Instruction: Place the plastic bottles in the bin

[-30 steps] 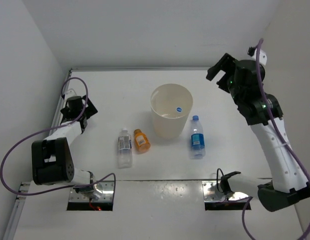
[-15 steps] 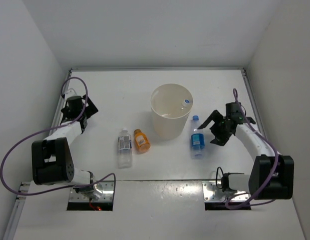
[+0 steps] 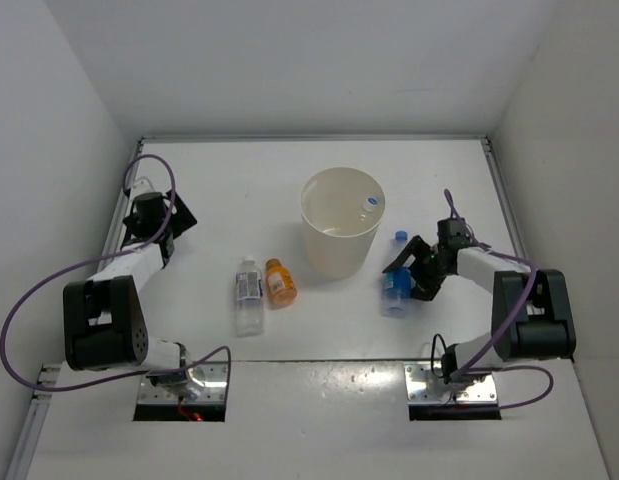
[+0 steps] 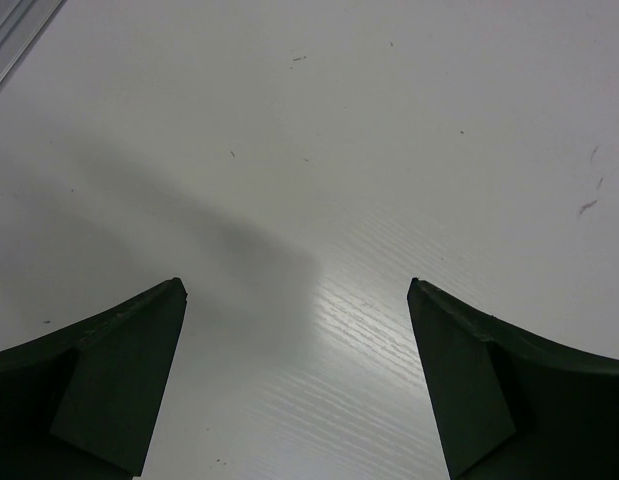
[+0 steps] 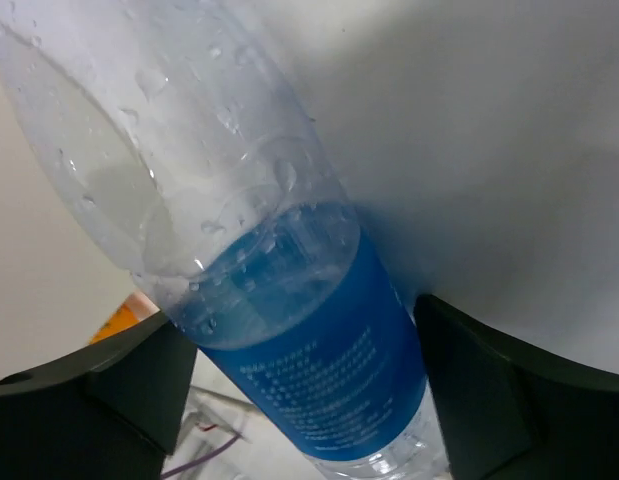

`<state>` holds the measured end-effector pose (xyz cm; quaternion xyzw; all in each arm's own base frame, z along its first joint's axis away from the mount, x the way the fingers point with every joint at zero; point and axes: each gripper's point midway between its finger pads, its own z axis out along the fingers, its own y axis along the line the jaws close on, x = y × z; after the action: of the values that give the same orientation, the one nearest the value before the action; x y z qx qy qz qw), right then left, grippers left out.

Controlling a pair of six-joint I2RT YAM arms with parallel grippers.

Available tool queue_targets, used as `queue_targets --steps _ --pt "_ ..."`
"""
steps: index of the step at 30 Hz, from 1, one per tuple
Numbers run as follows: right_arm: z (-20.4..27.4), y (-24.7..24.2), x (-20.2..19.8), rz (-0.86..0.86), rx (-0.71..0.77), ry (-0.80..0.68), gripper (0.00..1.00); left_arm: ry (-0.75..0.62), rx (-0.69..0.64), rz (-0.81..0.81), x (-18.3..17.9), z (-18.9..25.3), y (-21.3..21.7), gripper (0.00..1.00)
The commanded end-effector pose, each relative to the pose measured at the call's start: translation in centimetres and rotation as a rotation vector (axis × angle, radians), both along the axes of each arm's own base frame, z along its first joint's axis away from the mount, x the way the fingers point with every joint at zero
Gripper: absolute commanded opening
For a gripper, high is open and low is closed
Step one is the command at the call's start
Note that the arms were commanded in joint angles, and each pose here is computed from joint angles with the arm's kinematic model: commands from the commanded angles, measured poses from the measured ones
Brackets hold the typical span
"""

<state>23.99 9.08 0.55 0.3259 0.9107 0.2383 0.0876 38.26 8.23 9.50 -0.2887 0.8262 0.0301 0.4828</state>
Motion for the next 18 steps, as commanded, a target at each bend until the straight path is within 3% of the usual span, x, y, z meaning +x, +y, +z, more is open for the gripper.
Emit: queue_targets --steps 1,3,6,11,14,18 --pt "0.1 0.7 1.8 -0.011 0.041 -0.039 0.84 -0.064 0.009 -0.002 0.3 1.7 0.3 1.0" --pt "-0.3 0.9 1.6 -0.018 0.054 -0.025 0.66 -0.064 0.009 -0.002 0.3 1.7 0.3 1.0" --pt "-0.2 0.4 1.5 -0.038 0.027 -0.031 0.46 -0.064 0.009 -0.002 0.3 1.7 0.3 1.0" --pt "2.8 -1.8 1.9 -0.115 -0.049 -0.093 0.4 -0.062 0.012 -0.015 0.4 1.6 0.2 1.0" --pt "8.3 -3.6 3.8 -0.158 -0.131 -0.219 0.39 -0.062 0.012 -0.015 0.4 1.6 0.2 1.0" --pt "19.9 -6.2 7.4 -0.215 -0.253 -0.486 0.36 -0.069 0.016 -0.027 0.5 1.8 0.1 1.0"
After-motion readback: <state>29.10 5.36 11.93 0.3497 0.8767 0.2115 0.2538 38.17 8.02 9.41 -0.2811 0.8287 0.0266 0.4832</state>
